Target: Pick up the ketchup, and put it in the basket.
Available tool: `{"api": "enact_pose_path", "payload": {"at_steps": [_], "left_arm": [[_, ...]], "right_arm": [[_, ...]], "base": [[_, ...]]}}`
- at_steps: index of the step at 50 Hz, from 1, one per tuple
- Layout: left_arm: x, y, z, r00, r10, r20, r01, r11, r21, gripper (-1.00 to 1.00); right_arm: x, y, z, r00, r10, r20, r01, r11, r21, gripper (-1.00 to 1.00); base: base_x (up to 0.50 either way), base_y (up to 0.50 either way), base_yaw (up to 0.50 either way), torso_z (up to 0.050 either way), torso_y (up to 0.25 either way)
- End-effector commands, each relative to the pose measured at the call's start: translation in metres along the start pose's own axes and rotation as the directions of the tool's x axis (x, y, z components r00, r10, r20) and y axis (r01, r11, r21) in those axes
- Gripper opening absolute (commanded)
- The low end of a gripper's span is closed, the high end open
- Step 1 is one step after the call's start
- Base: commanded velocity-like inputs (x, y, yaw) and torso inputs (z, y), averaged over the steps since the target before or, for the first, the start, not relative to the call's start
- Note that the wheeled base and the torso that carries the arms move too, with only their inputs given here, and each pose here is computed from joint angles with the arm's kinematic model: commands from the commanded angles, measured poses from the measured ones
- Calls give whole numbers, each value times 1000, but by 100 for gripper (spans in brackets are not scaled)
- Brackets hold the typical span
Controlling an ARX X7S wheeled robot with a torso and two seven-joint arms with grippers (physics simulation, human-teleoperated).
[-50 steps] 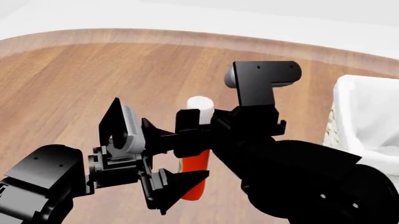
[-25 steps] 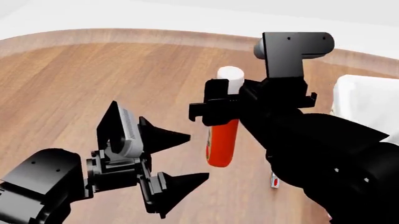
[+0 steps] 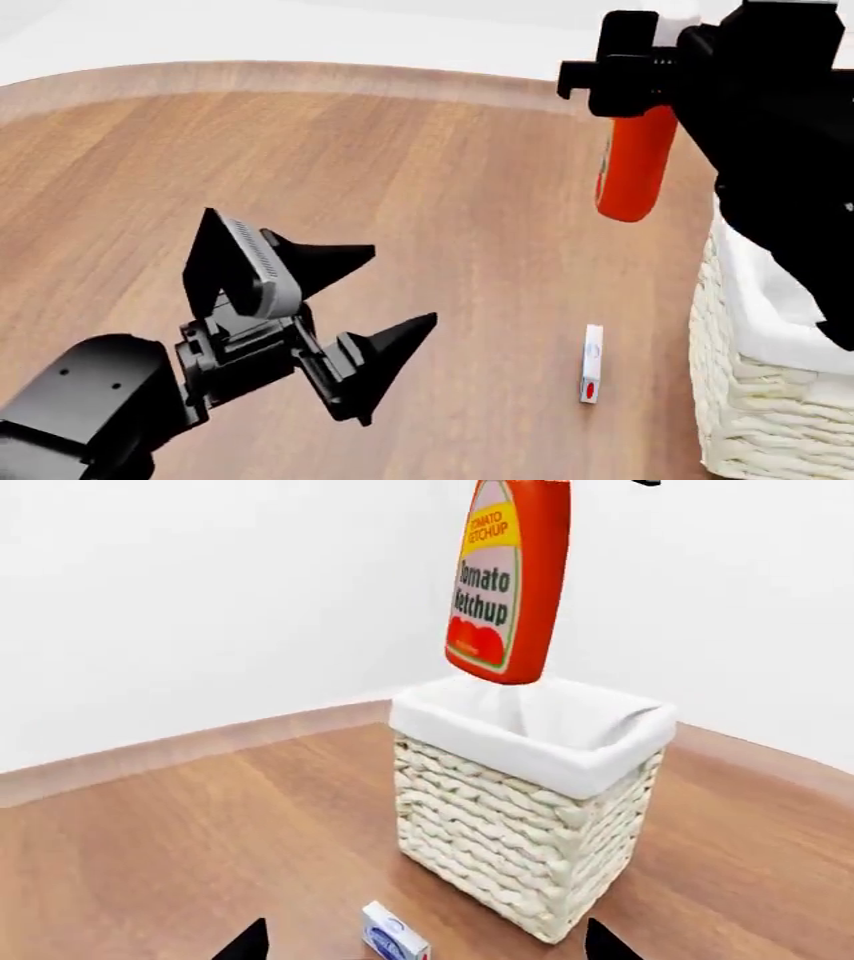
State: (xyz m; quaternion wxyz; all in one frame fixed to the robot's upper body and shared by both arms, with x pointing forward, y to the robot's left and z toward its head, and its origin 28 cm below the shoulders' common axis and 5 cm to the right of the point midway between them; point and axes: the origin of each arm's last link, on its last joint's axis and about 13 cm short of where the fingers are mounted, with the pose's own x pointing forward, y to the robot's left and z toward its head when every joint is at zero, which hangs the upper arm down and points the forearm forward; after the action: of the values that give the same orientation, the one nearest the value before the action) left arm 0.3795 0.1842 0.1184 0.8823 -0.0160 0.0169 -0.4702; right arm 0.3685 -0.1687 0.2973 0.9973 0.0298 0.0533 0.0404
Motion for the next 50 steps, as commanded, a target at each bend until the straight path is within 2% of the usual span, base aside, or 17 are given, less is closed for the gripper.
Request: {"api": "enact_pose_path", "payload": {"at_steps": [1, 4, 12, 16, 17, 18, 19, 20, 21, 23, 26, 31, 32, 34, 35, 43, 50], "left_arm": [[4, 0, -7, 982, 178, 63, -178, 984, -10, 100], [3, -2, -11, 978, 191, 82, -192, 981, 6, 100], [5, -3, -19, 939, 336, 73, -341, 937, 74, 100], [5, -2, -23, 920, 387, 65, -390, 920, 49, 100], [5, -1, -24, 889, 451, 75, -457, 885, 95, 100], [5, 0, -25, 891, 450, 65, -454, 889, 61, 100], [5, 1, -26, 869, 489, 80, -495, 863, 100, 100], [5, 1, -26, 872, 482, 85, -488, 868, 93, 100], [5, 2, -27, 850, 519, 88, -527, 842, 115, 100], [5, 5, -27, 836, 544, 69, -548, 833, 76, 100], [6, 9, -31, 784, 613, 99, -621, 774, 124, 100], [3, 5, -39, 757, 637, 146, -653, 732, 193, 100], [2, 3, -40, 741, 652, 160, -671, 713, 204, 100], [0, 2, -39, 737, 656, 165, -676, 709, 202, 100], [-2, 1, -38, 722, 668, 183, -692, 690, 210, 100], [-10, -1, -33, 703, 680, 209, -711, 674, 201, 100], [-17, -8, -33, 720, 663, 202, -693, 697, 182, 100]], "right_arm": [[5, -32, 23, 990, -137, 39, 138, 990, -17, -100], [8, -40, 22, 987, -160, 33, 161, 987, -26, -100], [17, -55, 22, 976, -218, 26, 219, 975, -37, -100], [24, -63, 13, 969, -248, 10, 248, 968, -49, -100], [27, -66, 9, 965, -261, 3, 261, 963, -62, -100], [28, -67, 8, 965, -263, 2, 262, 963, -66, -100], [30, -70, 5, 964, -267, -2, 266, 961, -78, -100], [31, -72, 5, 963, -270, -2, 269, 960, -81, -100], [32, -76, 3, 956, -292, -10, 290, 954, -78, -100], [34, -79, 0, 952, -305, -15, 303, 950, -75, -100], [33, -84, -9, 942, -333, -27, 330, 940, -80, -100], [34, -87, -19, 935, -353, -33, 349, 933, -92, -100], [34, -89, -21, 928, -370, -32, 366, 926, -91, -100], [34, -90, -24, 923, -385, -30, 381, 920, -89, -100], [33, -92, -26, 917, -397, -32, 393, 915, -84, -100], [31, -100, -40, 898, -437, -48, 433, 898, -74, -100], [29, -105, -53, 884, -464, -60, 462, 885, -53, -100]], "base": [[0, 0, 0, 0, 0], [0, 0, 0, 0, 0], [0, 0, 0, 0, 0], [0, 0, 0, 0, 0], [0, 0, 0, 0, 0], [0, 0, 0, 0, 0], [0, 0, 0, 0, 0], [0, 0, 0, 0, 0], [0, 0, 0, 0, 0], [0, 0, 0, 0, 5], [0, 0, 0, 0, 0], [0, 0, 0, 0, 0], [0, 0, 0, 0, 0], [0, 0, 0, 0, 0], [0, 0, 0, 0, 0], [0, 0, 0, 0, 0], [0, 0, 0, 0, 1]]}}
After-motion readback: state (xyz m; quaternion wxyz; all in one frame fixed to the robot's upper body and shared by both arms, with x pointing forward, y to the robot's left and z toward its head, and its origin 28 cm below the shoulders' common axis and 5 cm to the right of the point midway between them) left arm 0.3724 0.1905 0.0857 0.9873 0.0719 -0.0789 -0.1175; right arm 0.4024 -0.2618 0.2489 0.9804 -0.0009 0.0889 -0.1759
